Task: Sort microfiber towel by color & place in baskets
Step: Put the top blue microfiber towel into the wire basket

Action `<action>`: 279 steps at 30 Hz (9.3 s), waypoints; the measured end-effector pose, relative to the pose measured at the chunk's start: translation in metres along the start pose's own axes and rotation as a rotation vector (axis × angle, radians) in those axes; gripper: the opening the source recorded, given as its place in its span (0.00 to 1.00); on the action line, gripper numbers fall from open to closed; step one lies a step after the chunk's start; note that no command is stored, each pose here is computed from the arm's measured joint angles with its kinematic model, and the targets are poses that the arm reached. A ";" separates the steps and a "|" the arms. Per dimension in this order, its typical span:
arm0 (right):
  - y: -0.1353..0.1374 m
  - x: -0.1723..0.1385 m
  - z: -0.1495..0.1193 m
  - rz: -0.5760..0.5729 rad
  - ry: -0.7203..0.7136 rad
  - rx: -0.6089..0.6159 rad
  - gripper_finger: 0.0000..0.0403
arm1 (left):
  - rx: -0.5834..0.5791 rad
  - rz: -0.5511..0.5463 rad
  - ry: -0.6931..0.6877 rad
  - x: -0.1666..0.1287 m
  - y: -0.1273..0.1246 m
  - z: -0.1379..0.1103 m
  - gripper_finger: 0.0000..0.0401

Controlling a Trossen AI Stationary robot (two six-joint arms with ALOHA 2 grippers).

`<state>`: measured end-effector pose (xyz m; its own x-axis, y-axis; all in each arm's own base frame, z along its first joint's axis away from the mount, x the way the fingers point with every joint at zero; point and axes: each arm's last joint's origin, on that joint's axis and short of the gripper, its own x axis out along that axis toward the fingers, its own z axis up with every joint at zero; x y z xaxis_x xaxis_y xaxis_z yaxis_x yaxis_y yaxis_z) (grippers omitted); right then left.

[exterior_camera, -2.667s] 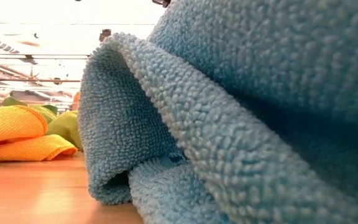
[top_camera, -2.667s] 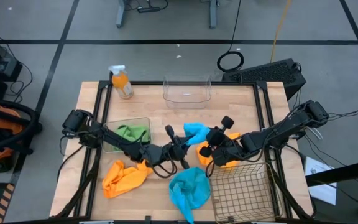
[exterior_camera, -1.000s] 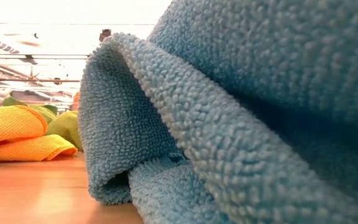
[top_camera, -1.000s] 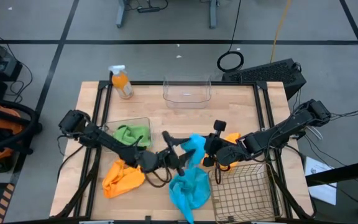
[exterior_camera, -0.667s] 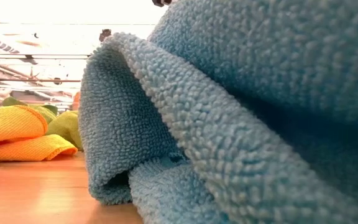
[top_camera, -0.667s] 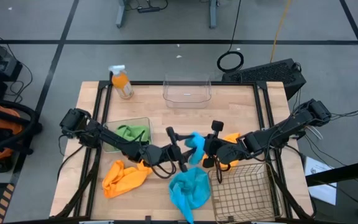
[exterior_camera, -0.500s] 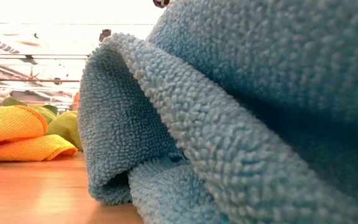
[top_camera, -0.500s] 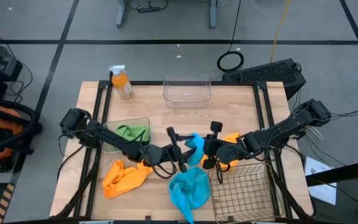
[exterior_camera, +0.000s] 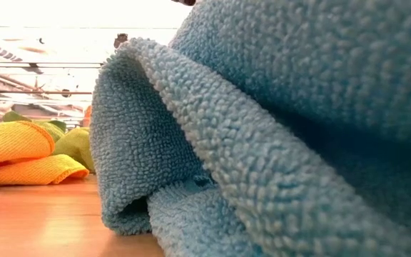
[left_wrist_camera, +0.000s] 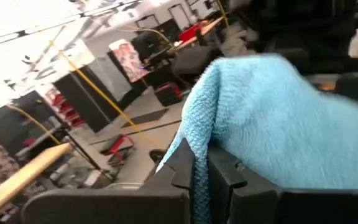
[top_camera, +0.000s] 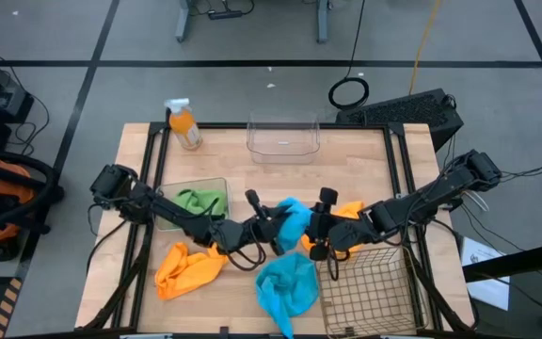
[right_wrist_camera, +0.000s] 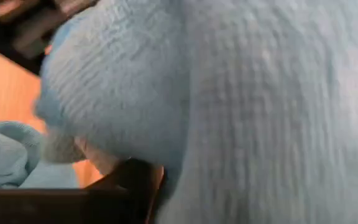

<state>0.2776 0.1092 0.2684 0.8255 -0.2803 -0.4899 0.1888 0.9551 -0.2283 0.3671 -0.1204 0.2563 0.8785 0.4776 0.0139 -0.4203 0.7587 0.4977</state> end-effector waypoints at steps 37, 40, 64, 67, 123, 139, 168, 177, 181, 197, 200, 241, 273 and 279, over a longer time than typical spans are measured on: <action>0.002 -0.036 -0.005 -0.189 -0.045 0.063 0.74 | 0.125 0.203 0.130 -0.008 0.002 0.001 0.03; 0.006 -0.040 -0.005 -0.196 -0.061 0.068 0.74 | 0.131 0.204 0.131 -0.008 0.002 0.001 0.03; 0.016 -0.051 -0.017 -0.147 -0.014 0.097 0.74 | 0.130 0.206 0.132 -0.008 0.002 0.001 0.03; 0.017 -0.051 -0.018 -0.111 0.002 0.088 0.74 | 0.130 0.208 0.133 -0.008 0.002 0.001 0.03; -0.001 0.026 0.010 -0.344 -0.114 -0.134 0.03 | 0.039 0.029 0.013 0.000 0.001 0.005 0.03; -0.004 0.024 0.007 -0.379 -0.086 -0.156 0.02 | 0.012 0.056 0.026 -0.003 0.000 0.006 0.48; -0.001 -0.086 -0.011 -0.098 -0.062 0.060 0.02 | 0.073 0.097 0.067 -0.036 -0.005 0.023 0.60; -0.001 -0.086 -0.013 -0.049 -0.029 0.060 0.02 | 0.062 0.077 0.079 -0.034 -0.007 0.019 0.60; 0.000 -0.087 -0.013 -0.003 -0.013 0.079 0.02 | 0.071 0.067 0.082 -0.033 -0.006 0.018 0.60; -0.002 -0.122 0.013 0.393 0.166 0.184 0.02 | 0.044 0.073 0.117 -0.026 -0.004 0.011 0.60; -0.002 -0.135 0.010 0.398 0.250 0.227 0.02 | 0.046 0.072 0.119 -0.026 -0.004 0.011 0.60; 0.053 -0.140 -0.018 0.427 0.565 0.334 0.02 | 0.019 0.054 0.109 -0.024 -0.003 0.010 0.60; 0.084 -0.100 -0.035 0.268 0.658 0.380 0.35 | -0.037 0.013 0.088 -0.025 -0.005 0.011 0.60; 0.084 -0.100 -0.035 0.268 0.660 0.386 0.48 | -0.037 -0.002 0.080 -0.029 -0.008 0.013 0.60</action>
<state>0.1922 0.2143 0.2685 0.4073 0.0791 -0.9099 0.2991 0.9297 0.2147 0.3476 -0.1464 0.2626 0.8589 0.5089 -0.0574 -0.4278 0.7747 0.4656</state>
